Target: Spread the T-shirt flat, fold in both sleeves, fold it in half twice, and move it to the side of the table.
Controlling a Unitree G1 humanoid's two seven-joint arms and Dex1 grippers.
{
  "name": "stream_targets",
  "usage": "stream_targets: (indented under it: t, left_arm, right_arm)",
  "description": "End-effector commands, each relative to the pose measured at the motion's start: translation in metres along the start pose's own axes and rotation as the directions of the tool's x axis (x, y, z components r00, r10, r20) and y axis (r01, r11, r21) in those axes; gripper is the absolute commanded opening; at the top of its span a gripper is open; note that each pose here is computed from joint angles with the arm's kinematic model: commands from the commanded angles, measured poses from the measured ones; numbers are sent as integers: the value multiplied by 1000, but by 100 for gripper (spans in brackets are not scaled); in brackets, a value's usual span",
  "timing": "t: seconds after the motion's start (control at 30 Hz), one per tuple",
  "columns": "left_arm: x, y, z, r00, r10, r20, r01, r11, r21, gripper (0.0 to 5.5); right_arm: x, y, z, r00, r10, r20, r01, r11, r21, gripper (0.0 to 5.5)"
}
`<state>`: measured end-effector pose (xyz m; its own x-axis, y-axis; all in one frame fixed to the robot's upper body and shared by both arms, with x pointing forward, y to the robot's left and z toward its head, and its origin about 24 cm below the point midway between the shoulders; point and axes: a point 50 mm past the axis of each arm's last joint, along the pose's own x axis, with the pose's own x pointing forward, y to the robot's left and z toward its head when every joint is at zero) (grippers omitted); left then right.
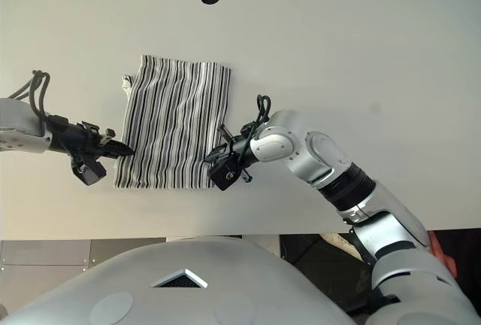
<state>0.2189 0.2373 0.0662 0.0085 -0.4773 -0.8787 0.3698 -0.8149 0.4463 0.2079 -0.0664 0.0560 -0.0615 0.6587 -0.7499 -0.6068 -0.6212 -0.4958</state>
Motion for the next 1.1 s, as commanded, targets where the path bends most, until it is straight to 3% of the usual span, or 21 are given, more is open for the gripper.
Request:
stream_targets:
  t: [0.03, 0.2, 0.43, 0.6, 0.8, 0.97, 1.1]
  left_arm:
    - [4, 4, 6, 1000, -2, 28, 1, 1000, 28, 10]
    - [5, 4, 11, 999, 3, 41, -4, 999, 32, 10]
    - [9, 26, 45, 985, 102, 138, -105, 994, 14, 10]
    - [9, 38, 76, 966, 146, 212, -122, 985, -122, 10]
    - [11, 39, 102, 951, 148, 270, -86, 970, -227, 10]
    - [14, 27, 108, 957, 95, 274, -31, 973, -231, 10]
    - [15, 27, 116, 941, 141, 307, -18, 929, -370, 10]
  right_arm:
    - [2, 6, -6, 999, 26, -22, -25, 999, 42, 29]
    - [-1, 4, -11, 999, 29, -38, -27, 999, 45, 13]
    - [-32, 8, -13, 999, 37, -31, -33, 989, 141, 13]
    - [-50, 23, -1, 993, 121, 1, -118, 963, 241, 13]
    - [-75, 45, 12, 947, 313, 72, -316, 875, 366, 13]
    - [-89, 51, 14, 933, 339, 121, -355, 812, 463, 13]
    - [-92, 45, -2, 944, 297, 143, -325, 764, 558, 13]
